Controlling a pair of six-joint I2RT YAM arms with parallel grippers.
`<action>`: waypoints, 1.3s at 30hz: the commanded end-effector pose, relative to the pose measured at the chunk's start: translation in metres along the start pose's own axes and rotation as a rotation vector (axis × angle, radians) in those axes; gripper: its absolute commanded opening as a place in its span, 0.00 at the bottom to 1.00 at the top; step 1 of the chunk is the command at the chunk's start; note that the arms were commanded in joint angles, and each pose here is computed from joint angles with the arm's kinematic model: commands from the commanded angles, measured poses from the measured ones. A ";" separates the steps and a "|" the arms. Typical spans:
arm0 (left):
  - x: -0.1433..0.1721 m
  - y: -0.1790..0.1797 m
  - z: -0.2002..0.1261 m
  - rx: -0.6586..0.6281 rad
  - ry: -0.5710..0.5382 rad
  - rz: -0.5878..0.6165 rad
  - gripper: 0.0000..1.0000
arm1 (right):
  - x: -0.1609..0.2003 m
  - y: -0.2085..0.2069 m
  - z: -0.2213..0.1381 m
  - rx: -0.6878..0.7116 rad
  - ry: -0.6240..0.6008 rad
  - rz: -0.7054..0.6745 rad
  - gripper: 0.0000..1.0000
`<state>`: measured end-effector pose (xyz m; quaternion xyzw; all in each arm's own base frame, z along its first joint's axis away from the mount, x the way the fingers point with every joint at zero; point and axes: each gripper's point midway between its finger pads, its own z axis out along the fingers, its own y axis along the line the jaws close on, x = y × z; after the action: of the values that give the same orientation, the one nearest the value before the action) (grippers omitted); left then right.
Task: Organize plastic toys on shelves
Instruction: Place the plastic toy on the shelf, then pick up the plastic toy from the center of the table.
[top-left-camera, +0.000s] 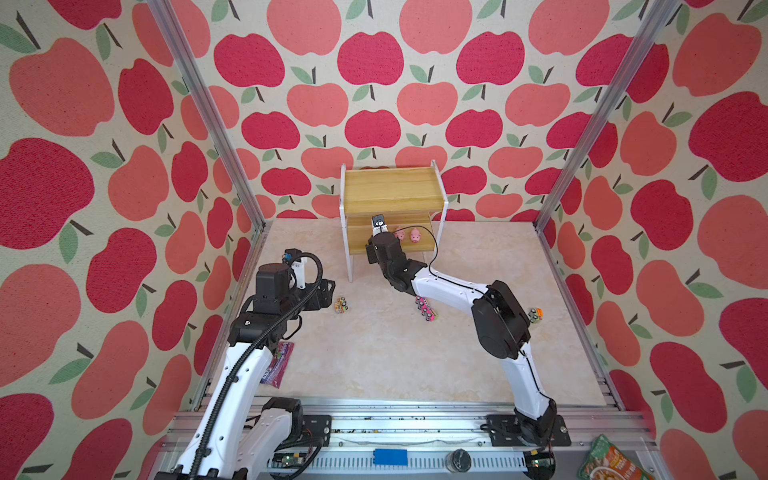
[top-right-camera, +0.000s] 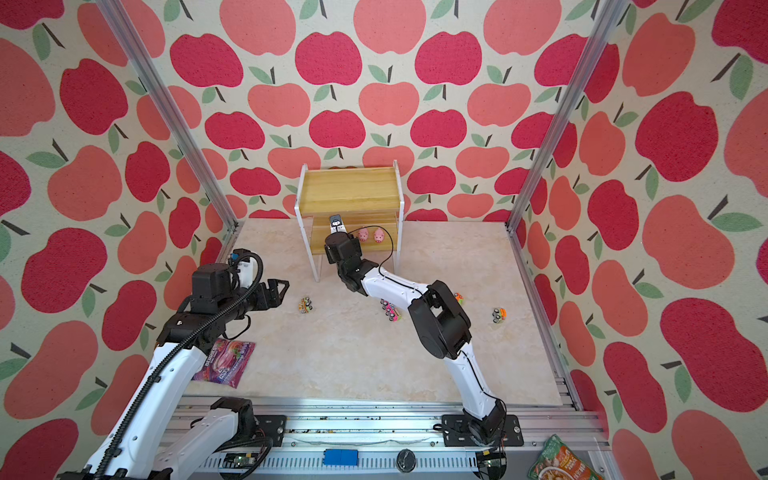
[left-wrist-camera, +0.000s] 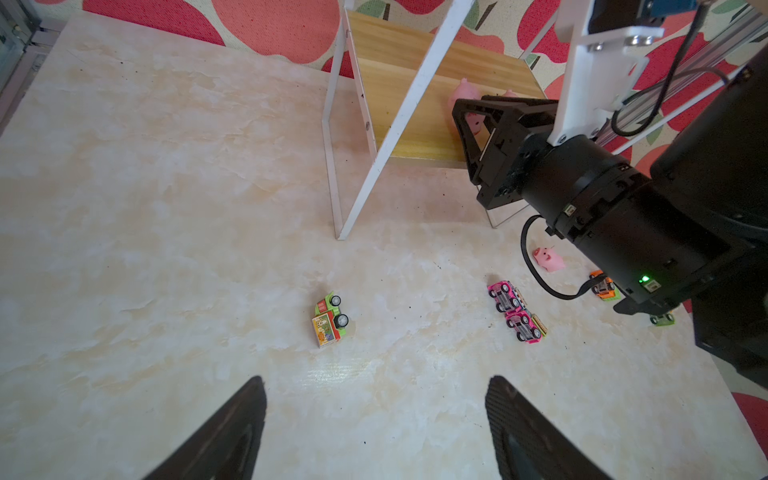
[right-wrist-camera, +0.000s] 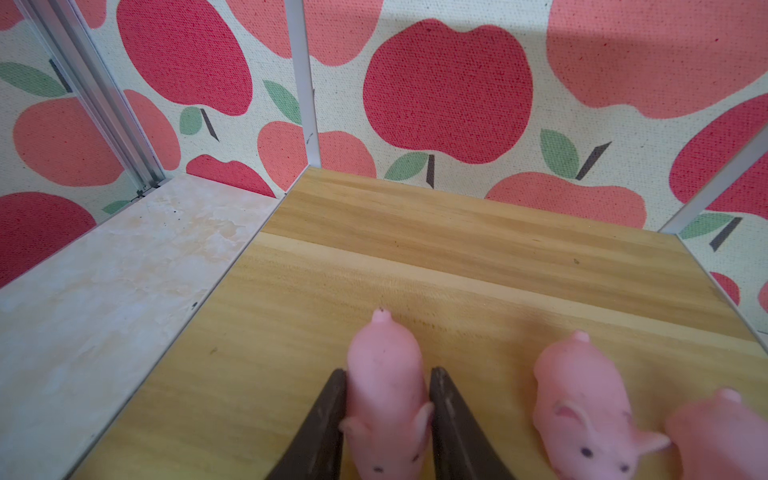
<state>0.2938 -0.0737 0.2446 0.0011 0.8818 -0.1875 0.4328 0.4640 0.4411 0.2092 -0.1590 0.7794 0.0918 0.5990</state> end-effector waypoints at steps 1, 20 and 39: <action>0.003 -0.002 -0.002 0.008 0.001 0.019 0.85 | -0.013 -0.010 0.001 0.023 -0.024 0.042 0.44; 0.004 0.002 -0.001 -0.007 0.006 0.021 0.86 | 0.000 0.003 -0.066 -0.033 -0.036 0.030 0.65; 0.015 -0.010 0.009 0.021 0.057 0.054 0.86 | 0.113 -0.111 -0.175 0.036 0.346 0.218 0.75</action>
<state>0.2925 -0.0858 0.2401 0.0188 0.8852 -0.1943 0.4222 0.3286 0.2928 0.1728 -0.1171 0.8538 0.1090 0.4955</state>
